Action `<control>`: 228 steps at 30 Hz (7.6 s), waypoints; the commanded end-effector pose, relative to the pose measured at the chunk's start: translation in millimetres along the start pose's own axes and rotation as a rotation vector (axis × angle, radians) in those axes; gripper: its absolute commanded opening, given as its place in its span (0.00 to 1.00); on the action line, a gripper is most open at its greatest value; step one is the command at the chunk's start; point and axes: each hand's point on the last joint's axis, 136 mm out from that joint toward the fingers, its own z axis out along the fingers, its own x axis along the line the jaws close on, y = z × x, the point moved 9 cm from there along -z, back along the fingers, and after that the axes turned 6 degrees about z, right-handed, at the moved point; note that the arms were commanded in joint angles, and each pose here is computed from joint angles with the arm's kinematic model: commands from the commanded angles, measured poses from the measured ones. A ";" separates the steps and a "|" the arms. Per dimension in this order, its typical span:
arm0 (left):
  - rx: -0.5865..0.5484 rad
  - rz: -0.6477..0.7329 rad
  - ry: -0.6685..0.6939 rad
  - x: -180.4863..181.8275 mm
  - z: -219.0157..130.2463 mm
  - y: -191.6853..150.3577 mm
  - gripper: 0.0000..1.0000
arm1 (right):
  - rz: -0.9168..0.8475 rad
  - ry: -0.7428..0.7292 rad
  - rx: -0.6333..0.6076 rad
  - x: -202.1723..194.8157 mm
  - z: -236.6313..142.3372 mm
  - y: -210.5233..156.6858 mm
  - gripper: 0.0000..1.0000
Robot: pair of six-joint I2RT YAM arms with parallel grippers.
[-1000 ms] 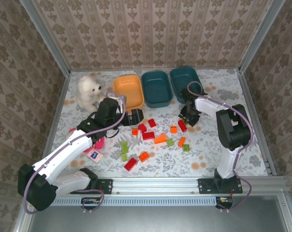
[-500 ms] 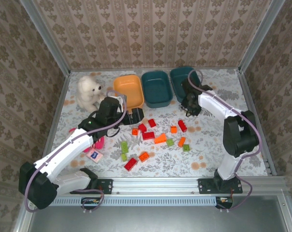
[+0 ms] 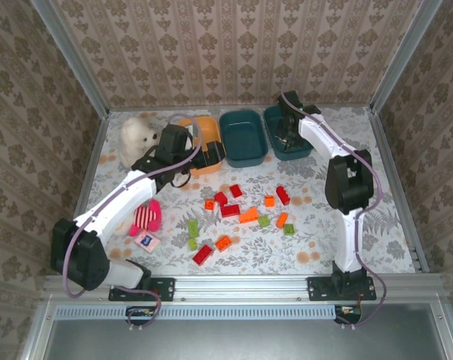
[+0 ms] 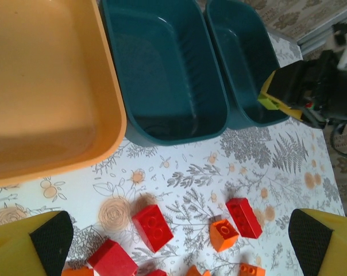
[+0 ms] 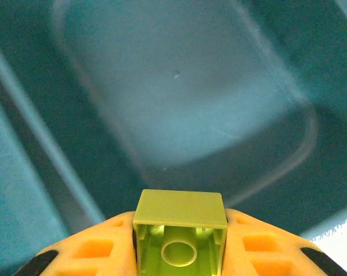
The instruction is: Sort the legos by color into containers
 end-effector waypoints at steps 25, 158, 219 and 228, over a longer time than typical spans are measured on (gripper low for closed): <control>0.277 -0.122 0.198 9.1 10.0 -67.7 0.72 | -0.168 0.152 -0.075 28.9 -79.5 24.5 0.57; 0.180 0.129 -0.134 -16.7 -42.4 -86.4 0.82 | -0.156 -0.031 0.415 -102.6 -54.2 -227.6 0.54; 0.098 -0.116 0.125 35.0 -110.5 -107.8 0.77 | -0.267 0.332 0.103 134.4 35.1 -67.8 0.32; 0.108 -0.162 0.143 41.9 -113.6 -118.5 0.75 | -0.296 0.418 0.007 140.5 -26.9 -43.1 0.51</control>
